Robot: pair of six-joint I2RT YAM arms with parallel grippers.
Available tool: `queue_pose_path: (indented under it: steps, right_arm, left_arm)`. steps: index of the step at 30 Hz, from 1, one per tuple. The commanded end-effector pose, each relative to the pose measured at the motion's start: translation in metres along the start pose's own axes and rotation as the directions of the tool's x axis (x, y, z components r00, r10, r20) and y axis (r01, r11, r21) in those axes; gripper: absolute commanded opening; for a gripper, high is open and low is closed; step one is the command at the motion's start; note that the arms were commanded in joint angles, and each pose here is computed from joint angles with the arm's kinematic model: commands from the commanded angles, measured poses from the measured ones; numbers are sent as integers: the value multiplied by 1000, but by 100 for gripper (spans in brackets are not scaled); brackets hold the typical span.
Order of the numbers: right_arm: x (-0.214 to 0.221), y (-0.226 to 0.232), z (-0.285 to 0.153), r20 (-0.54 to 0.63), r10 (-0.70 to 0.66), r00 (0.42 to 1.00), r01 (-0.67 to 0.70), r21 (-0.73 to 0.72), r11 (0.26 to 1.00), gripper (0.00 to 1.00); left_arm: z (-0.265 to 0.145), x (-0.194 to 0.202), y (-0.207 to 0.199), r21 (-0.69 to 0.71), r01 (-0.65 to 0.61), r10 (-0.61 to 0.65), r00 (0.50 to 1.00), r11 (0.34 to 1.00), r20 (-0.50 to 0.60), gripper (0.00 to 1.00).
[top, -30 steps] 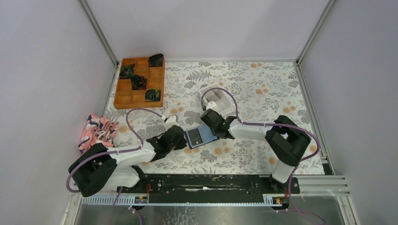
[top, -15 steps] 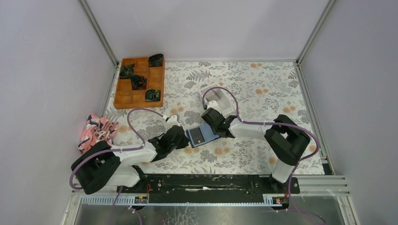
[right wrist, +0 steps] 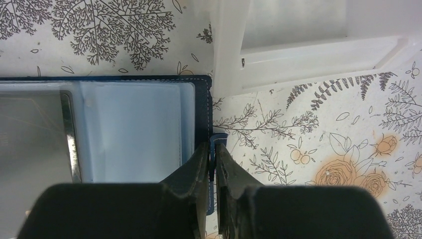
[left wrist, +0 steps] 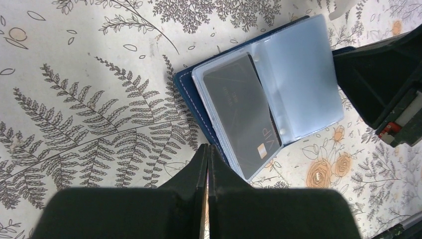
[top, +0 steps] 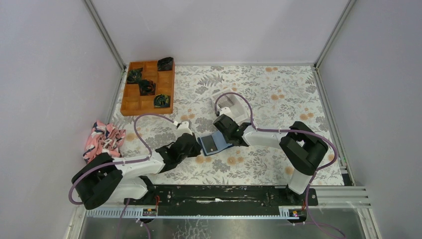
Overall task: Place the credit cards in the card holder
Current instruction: Close the card holder at the center of the board.
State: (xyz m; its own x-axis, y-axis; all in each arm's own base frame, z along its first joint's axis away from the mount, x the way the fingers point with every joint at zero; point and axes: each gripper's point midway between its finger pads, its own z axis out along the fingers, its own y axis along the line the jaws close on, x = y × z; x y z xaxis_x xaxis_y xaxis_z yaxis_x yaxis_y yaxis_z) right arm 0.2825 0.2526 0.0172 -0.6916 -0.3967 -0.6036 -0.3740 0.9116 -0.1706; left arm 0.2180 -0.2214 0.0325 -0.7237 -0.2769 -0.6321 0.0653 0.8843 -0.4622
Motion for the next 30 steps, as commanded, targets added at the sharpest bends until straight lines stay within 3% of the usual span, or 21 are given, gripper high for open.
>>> queue_pose_path:
  steps: [1, 15, 30]
  right_arm:
    - [7, 25, 2, -38, 39, 999, -43, -107, 993, 9]
    - [14, 28, 0, -50, 41, 998, -47, -123, 991, 8]
    - [12, 31, -8, -41, 53, 998, -58, -140, 988, 8]
  left_arm:
    - [3, -21, -43, 119, -2, -4, 998, 993, 56, 0]
    - [-10, -46, -77, 174, -26, 0, 989, 984, 145, 0]
    - [24, -17, -95, 186, -68, 58, 997, 980, 60, 0]
